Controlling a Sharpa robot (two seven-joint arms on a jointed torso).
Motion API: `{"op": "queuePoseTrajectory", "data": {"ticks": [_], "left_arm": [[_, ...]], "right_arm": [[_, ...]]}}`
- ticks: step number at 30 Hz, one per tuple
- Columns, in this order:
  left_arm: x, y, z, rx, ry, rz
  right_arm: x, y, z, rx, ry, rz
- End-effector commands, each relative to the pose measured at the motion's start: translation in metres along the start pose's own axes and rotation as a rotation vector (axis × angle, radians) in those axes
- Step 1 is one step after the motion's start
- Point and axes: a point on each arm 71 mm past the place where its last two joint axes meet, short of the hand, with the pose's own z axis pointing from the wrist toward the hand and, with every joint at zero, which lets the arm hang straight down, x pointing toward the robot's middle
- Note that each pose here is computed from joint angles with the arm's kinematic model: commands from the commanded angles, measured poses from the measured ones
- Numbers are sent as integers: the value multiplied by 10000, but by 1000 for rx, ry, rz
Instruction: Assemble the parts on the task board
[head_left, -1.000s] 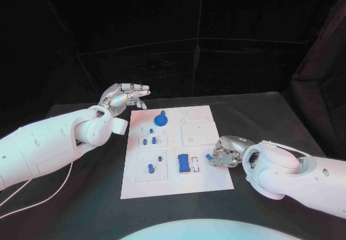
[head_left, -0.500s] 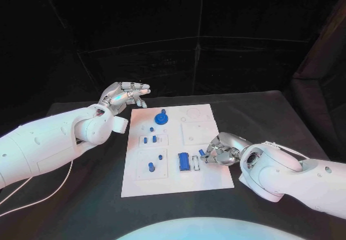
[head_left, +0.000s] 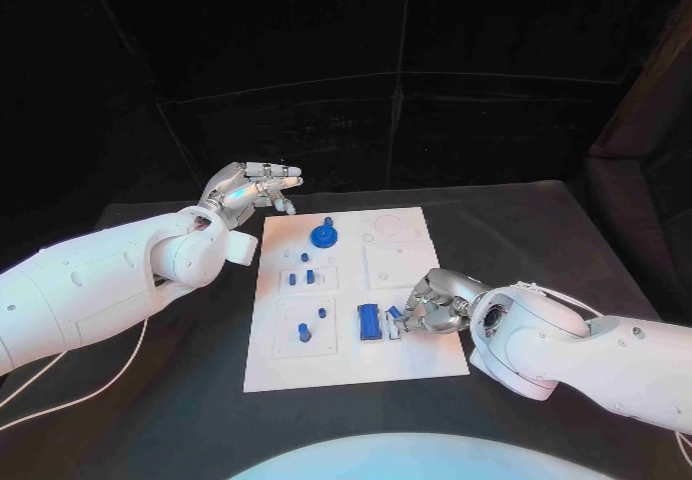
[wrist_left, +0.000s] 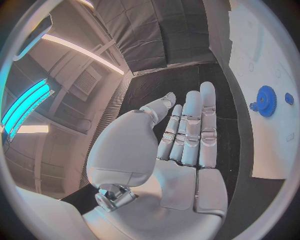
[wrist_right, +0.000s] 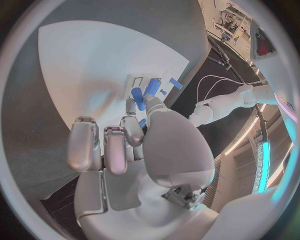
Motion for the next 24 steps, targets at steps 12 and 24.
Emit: {"op": "queuePoseTrajectory", "data": {"ticks": [12,24], "left_arm": [[18,-12,8,4,17,-6],[19,-11,8,4,16,-5]], "right_arm": [[64,59,82,18,42,-56],[63,40,114,40,38,-88]]}}
